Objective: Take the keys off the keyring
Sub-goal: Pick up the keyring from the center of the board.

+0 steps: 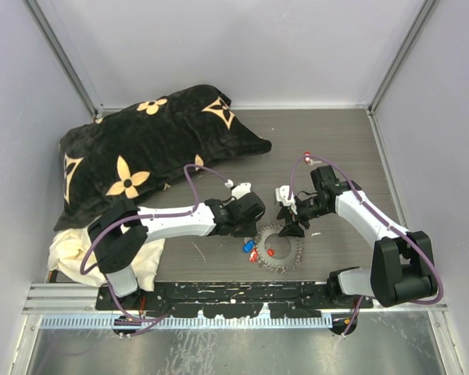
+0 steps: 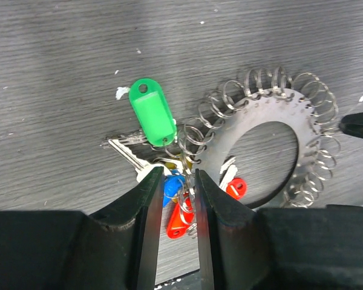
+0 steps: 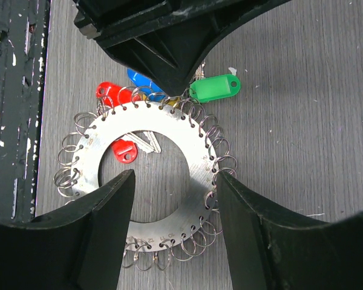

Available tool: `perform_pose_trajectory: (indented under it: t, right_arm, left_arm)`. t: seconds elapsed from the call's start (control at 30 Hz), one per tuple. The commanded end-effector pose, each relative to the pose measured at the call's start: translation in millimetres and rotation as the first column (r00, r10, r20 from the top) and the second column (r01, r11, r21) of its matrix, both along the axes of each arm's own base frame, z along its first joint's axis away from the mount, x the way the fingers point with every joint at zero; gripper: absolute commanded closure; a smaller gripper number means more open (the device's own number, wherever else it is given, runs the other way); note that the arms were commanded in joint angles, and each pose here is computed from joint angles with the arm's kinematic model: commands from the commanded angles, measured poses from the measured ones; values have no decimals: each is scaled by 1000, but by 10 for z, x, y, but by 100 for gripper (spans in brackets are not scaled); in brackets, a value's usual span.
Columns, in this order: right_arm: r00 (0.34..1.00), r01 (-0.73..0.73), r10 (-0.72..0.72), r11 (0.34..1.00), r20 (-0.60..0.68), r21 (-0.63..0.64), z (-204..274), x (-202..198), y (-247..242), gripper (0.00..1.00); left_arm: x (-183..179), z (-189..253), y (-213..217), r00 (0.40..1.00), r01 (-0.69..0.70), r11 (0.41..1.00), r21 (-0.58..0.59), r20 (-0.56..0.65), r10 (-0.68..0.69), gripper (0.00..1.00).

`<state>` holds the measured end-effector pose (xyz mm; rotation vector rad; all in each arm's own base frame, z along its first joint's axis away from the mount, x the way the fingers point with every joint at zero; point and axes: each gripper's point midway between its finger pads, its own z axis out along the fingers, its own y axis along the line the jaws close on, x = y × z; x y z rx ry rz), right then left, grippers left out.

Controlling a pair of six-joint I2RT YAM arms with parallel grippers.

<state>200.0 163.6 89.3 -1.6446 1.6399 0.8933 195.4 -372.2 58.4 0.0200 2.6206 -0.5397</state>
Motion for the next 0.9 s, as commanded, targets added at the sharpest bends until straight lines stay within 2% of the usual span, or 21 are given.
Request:
perform_pose_trajectory:
  t: [0.0,0.87]
  right_arm:
    - [997,-9,7,1000,73,22,177,98,28,38]
    - [997,-13,11,1000,79,24,193,86,27,38]
  left_arm:
    - [60,66,-38,999,-33,999,9,22,33,72]
    - [-31,-75,-222,999,-30,999,-28,-36,29,74]
